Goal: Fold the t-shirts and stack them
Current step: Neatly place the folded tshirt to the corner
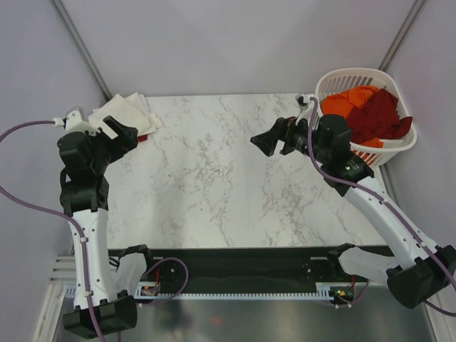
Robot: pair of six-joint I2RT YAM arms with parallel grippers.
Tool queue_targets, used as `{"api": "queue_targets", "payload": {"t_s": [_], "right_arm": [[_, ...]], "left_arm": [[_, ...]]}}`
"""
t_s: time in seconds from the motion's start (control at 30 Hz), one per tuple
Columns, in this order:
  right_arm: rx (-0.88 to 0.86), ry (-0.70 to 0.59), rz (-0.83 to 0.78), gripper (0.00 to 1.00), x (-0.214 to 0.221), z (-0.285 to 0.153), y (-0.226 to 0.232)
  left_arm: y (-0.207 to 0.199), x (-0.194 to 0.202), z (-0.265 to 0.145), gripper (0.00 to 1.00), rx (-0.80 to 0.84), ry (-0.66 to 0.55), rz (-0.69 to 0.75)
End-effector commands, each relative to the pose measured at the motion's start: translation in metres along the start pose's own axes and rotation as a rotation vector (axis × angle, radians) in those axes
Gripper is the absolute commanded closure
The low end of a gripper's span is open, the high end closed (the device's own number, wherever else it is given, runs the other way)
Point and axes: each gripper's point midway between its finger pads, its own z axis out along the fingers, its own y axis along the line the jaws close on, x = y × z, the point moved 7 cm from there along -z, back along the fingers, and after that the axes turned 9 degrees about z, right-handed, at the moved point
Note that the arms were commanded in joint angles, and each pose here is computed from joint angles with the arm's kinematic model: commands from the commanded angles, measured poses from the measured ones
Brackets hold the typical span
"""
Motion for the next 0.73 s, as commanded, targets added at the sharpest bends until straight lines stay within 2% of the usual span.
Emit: {"api": "queue_targets", "payload": {"t_s": [0.0, 0.07, 0.1, 0.17, 0.2, 0.27, 0.57, 0.7], "right_arm": [[-0.151, -0.133, -0.036, 0.02, -0.014, -0.010, 0.024], [-0.219, -0.178, -0.042, 0.02, -0.014, -0.020, 0.033], [-0.238, -0.183, -0.044, 0.02, -0.013, -0.023, 0.036], [-0.247, -0.196, -0.050, 0.02, -0.011, -0.030, 0.037], [-0.246, -0.195, -0.055, 0.02, -0.009, -0.032, 0.036], [-0.248, -0.191, -0.071, 0.02, -0.004, -0.038, 0.035], [-0.180, -0.230, -0.120, 0.02, 0.004, -0.059, 0.028], [-0.185, -0.217, -0.145, 0.02, -0.008, -0.057, 0.035]], "left_arm": [[-0.001, 0.028, 0.004, 0.00, 0.082, 0.032, -0.003], [-0.006, 0.037, -0.009, 0.00, 0.144, 0.009, 0.003], [-0.002, 0.060, -0.007, 0.00, 0.157, 0.043, 0.001], [-0.002, 0.072, -0.011, 0.00, 0.199, 0.026, 0.025], [0.005, 0.089, -0.007, 0.00, 0.182, 0.060, 0.031], [0.014, 0.097, -0.002, 0.00, 0.106, 0.089, 0.016], [0.017, 0.082, 0.003, 0.00, 0.058, 0.109, 0.037], [0.006, 0.056, 0.011, 0.00, 0.108, 0.083, 0.033]]}}
